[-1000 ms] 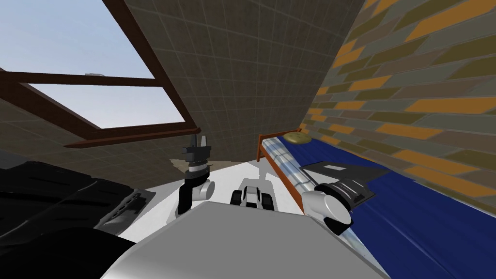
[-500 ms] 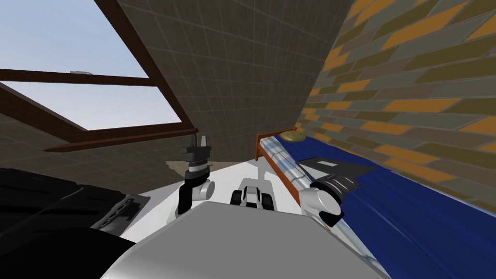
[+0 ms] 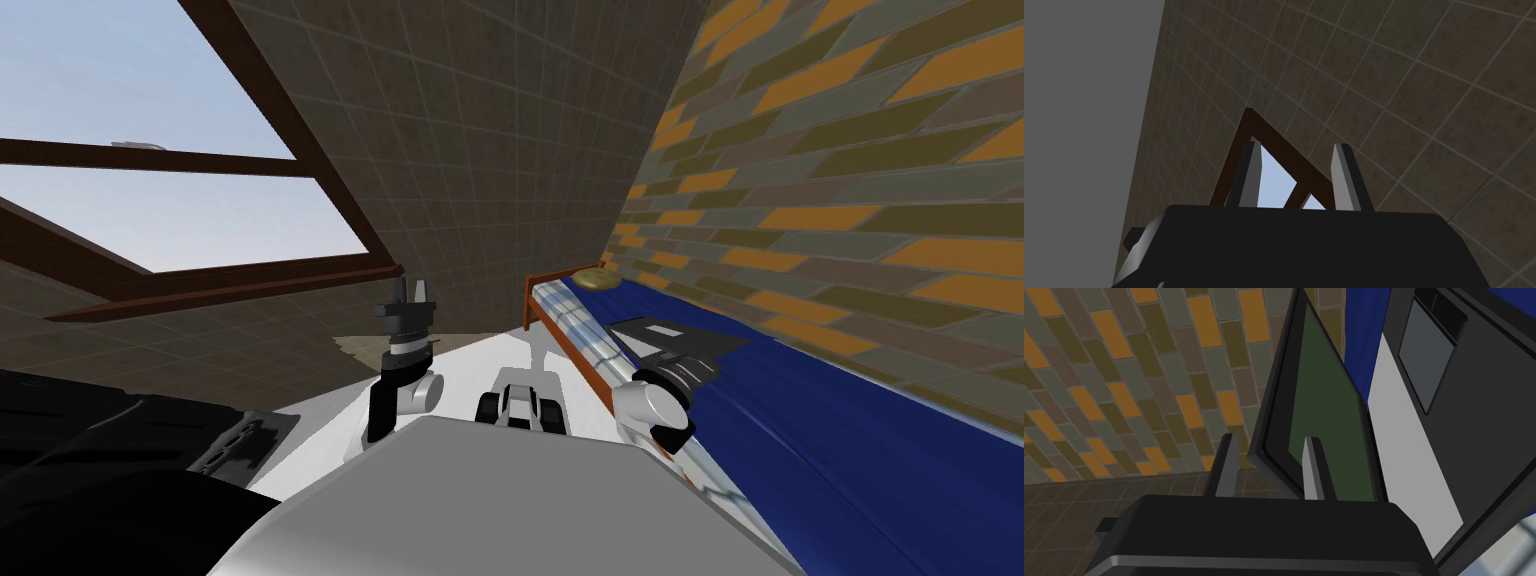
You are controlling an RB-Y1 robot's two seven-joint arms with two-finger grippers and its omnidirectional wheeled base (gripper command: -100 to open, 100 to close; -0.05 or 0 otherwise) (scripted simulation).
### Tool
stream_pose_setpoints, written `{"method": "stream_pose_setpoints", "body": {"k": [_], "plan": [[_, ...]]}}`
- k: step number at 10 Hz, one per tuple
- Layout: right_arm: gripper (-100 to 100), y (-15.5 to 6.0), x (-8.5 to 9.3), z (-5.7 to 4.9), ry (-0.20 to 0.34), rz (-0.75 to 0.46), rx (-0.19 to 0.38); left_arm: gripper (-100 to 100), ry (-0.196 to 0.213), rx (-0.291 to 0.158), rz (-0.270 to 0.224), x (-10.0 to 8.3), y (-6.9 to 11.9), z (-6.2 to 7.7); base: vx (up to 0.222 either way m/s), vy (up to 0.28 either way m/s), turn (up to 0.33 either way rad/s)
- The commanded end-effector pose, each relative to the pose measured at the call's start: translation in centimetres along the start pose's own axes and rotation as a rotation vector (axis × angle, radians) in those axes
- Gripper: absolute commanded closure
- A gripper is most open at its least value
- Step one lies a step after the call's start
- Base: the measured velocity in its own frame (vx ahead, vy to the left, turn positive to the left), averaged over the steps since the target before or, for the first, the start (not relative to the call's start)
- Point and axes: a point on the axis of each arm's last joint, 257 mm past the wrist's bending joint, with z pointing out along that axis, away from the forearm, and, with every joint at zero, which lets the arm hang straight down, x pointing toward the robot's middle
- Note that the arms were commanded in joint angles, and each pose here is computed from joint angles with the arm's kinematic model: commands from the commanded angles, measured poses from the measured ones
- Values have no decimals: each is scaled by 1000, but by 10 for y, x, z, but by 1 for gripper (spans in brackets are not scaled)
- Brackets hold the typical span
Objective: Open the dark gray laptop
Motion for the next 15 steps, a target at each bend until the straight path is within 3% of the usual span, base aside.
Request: {"method": "stream_pose_setpoints", "body": {"k": [1,10,11,12,15], "plan": [[-100,-4,-3,0,1,5,-1,0,0,0,0,0,0,0,-8,-6,-3],[-100,-48,-29,-5,-3,9,-5,0,0,0,0,0,0,0,-12,-14,-4],[-100,-45,-27,-6,-2,11,-6,0,0,0,0,0,0,0,-5,-7,1],[0,-46,-27,-6,-2,7,-7,0,0,0,0,0,0,0,0,0,0],[0,-43,-26,-6,0,5,-11,0,0,0,0,0,0,0,0,0,0]]}}
